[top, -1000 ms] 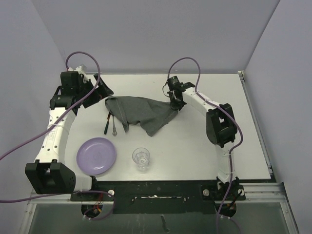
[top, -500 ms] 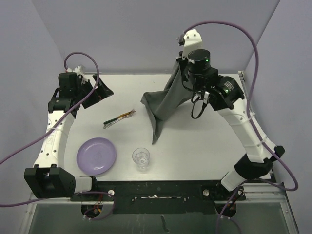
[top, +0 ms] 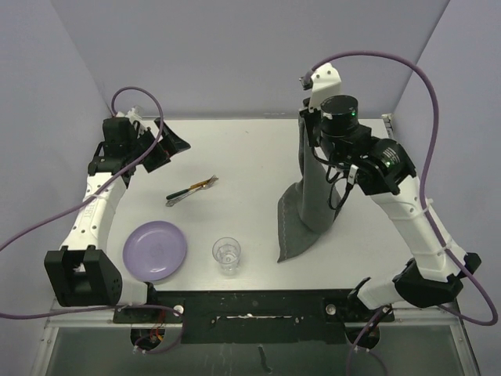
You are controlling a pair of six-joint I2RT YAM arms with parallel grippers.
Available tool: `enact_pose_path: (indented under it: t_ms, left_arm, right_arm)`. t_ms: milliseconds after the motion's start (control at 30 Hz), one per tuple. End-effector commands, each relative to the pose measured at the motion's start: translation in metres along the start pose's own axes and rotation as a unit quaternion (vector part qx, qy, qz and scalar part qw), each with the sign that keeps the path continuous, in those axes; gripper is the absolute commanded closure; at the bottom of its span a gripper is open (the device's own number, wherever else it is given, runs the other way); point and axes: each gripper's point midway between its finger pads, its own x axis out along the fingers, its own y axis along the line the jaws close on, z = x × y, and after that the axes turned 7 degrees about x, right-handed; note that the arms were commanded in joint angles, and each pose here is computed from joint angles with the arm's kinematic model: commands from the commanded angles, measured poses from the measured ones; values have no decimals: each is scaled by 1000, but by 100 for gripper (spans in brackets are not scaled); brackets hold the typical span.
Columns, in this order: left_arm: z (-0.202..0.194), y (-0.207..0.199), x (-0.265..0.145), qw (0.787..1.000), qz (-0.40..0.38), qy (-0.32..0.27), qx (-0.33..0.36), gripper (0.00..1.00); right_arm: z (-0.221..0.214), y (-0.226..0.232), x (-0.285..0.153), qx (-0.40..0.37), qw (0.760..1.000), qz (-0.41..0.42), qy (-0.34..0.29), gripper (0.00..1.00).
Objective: Set the dinner table for one person
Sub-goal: Flatten out the napkin at the center of the board.
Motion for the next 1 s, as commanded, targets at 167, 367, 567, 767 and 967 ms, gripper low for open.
enact_pose_path:
  t_ms: [167,367,567,767,967]
  left_arm:
    - [7,-17,24,996,-86,-12,-15,2]
    - [18,-22,29,995,-94,-13,-7,2]
    - [21,-22,33,996,-90,-10,-6,2]
    - [20,-19,32,997,-78,-10,-2,2]
    - [18,-24,30,996,-85,-12,4,2]
  right_arm:
    - [-20,-42,72,14,994,-101,40,100]
    - [-27,-89,105,11,977,-204,65,100]
    - [-13,-127,123,-11,953,-296,60,100]
    - [-9,-153,129,-63,916,-391,63,100]
    - [-22,-165,139,-132,875,-456,90,100]
